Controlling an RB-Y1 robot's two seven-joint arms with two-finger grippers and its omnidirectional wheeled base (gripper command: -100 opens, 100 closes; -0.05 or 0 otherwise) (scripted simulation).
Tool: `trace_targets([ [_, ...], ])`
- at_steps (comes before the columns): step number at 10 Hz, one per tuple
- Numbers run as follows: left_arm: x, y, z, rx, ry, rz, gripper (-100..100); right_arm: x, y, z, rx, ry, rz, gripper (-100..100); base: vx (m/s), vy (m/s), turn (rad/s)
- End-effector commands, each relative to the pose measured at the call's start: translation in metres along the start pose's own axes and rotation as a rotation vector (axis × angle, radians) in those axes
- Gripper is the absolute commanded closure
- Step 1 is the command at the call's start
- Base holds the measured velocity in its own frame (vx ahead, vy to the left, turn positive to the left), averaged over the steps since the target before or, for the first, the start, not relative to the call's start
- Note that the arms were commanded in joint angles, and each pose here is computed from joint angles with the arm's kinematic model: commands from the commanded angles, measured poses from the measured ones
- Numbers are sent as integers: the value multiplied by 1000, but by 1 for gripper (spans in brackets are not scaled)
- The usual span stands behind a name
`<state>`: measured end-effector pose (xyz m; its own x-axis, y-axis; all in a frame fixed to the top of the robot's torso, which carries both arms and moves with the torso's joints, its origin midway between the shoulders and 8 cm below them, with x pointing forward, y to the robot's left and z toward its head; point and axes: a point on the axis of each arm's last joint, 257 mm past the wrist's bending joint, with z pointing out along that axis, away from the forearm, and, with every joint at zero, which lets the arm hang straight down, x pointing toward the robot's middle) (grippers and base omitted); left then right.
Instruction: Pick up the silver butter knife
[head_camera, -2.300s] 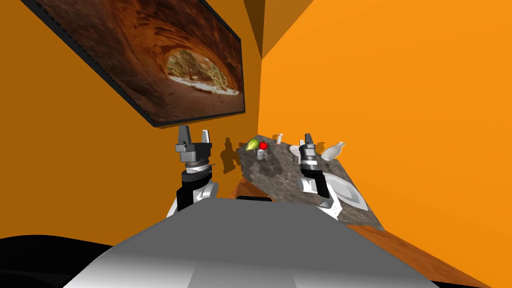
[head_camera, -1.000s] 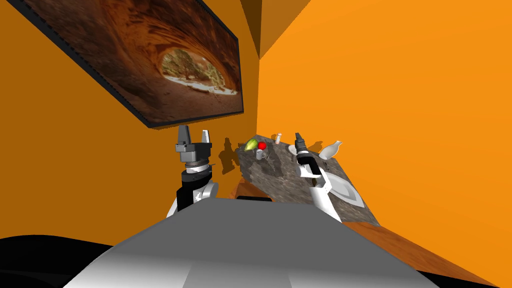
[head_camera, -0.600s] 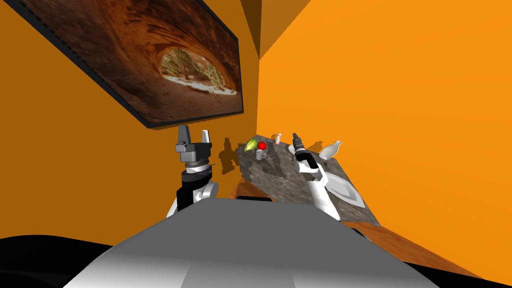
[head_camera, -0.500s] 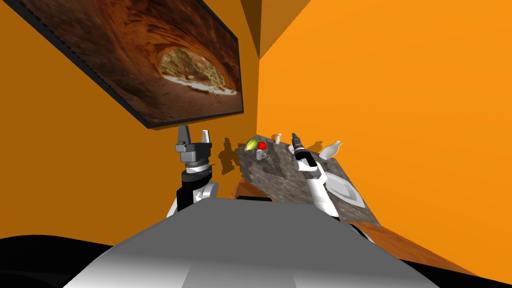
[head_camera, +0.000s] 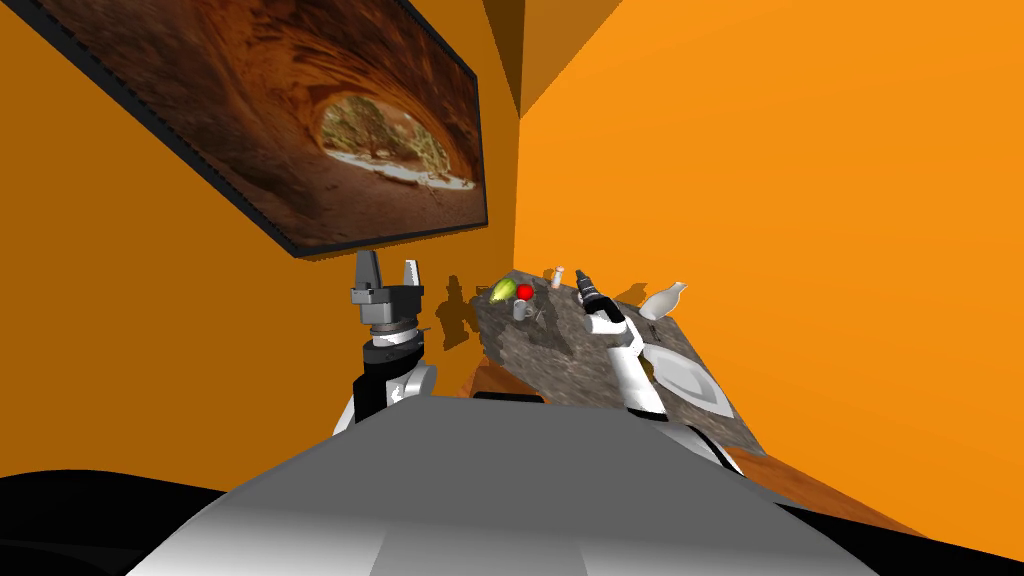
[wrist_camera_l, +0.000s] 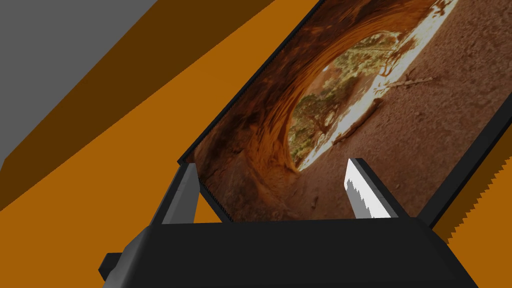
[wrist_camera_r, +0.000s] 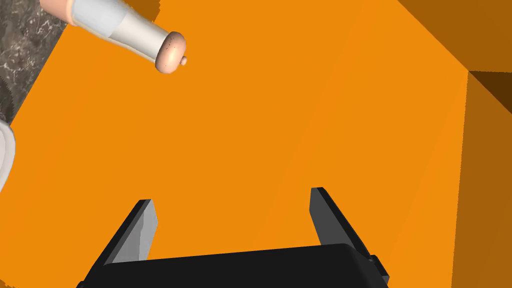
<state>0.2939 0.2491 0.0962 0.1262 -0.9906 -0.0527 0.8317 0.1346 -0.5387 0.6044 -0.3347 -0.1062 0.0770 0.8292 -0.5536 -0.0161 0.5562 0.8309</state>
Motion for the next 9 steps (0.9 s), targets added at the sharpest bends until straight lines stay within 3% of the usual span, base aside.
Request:
trace_targets([
  [1, 0, 0, 0, 0, 0, 0, 0, 13, -5, 13, 41, 36, -25, -100, 7, 11, -3],
  [5, 0, 0, 0, 0, 0, 0, 0, 32, -31, 26, 139, 98, -46, -100, 4, 6, 3],
  [6, 0, 0, 0, 0, 0, 0, 0, 42, -27, 36, 156, 128, -73, -100, 8, 13, 3],
  [7, 0, 0, 0, 0, 0, 0, 0, 47, -44, 35, 196, 144, -72, -100, 7, 13, 7],
  [8, 0, 0, 0, 0, 0, 0, 0, 56, -37, 44, 208, 174, -101, -100, 5, 15, 10],
  [9, 0, 0, 0, 0, 0, 0, 0, 62, -54, 41, 250, 191, -100, -100, 6, 12, 8],
])
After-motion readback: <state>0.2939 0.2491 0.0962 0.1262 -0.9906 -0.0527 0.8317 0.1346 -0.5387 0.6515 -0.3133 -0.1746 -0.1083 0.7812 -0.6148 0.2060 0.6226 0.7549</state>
